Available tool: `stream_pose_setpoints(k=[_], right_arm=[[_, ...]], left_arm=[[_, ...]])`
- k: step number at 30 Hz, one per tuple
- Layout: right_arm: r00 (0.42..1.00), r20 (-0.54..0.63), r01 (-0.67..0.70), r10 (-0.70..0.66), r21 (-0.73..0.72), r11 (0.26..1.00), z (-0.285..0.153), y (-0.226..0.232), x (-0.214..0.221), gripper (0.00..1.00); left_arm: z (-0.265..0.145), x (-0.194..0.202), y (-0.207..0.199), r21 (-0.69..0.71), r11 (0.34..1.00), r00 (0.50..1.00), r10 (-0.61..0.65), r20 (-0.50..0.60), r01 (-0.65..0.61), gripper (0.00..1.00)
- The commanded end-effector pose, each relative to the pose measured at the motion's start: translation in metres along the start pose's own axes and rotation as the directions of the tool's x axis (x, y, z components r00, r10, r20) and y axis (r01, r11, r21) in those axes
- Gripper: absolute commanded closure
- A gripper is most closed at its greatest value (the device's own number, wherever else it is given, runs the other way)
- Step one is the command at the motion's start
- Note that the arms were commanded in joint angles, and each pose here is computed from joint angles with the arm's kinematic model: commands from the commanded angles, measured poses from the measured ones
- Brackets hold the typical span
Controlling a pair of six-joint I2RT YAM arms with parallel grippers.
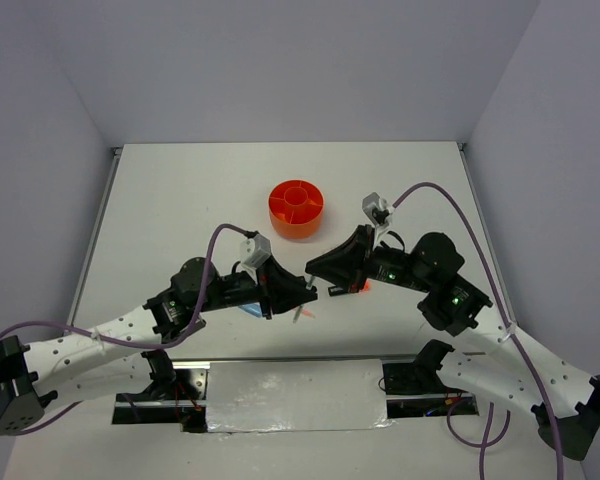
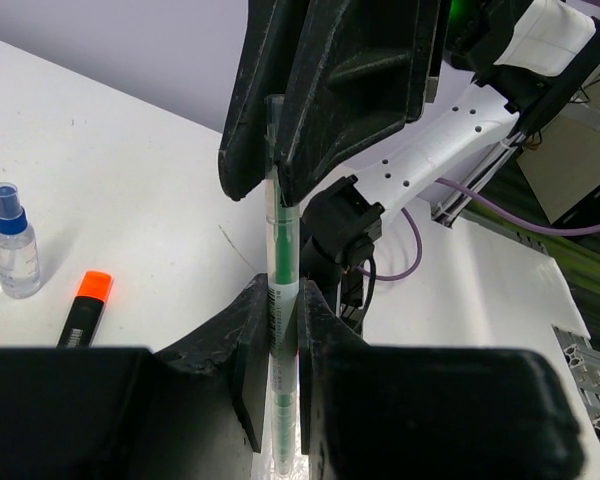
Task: Sort the stationery into containers
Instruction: Close the pen cap on the pen.
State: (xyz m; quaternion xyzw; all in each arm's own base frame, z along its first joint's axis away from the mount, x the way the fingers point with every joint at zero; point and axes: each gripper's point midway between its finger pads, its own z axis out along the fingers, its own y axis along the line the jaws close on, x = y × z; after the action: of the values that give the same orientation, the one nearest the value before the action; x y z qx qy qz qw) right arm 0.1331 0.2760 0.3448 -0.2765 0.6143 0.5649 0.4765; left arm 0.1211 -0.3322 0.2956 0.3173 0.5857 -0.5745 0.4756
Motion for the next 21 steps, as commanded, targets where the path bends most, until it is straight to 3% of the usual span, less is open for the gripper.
stream_pose_setpoints(k=[1,3,12,21], right_arm=[[0.999,0.015,-0.027,0.028,-0.032,0.999,0.003,-0.002,0.011,1.0],[0.998,0.038,-0.042,0.043,-0.03,0.999,0.003,-0.004,0.015,1.0],[0.993,-0.103,-0.063,0.064,0.016,0.998,0.016,-0.02,0.082,1.0],[0.974,-0.182,-0.127,0.136,0.062,0.99,0.021,-0.041,0.14,1.0]], left_arm=[[-0.002,-0.041,-0.022,0.07,0.995,0.989,0.059,0.134,-0.068,1.0],[-0.003,-0.05,-0.025,0.069,0.993,0.985,0.084,0.153,-0.096,1.0],[-0.004,-0.092,-0.029,0.152,0.977,0.972,0.117,0.205,-0.15,1.0],[-0.013,-0.125,-0.021,0.117,0.972,0.96,0.178,0.215,-0.206,1.0]])
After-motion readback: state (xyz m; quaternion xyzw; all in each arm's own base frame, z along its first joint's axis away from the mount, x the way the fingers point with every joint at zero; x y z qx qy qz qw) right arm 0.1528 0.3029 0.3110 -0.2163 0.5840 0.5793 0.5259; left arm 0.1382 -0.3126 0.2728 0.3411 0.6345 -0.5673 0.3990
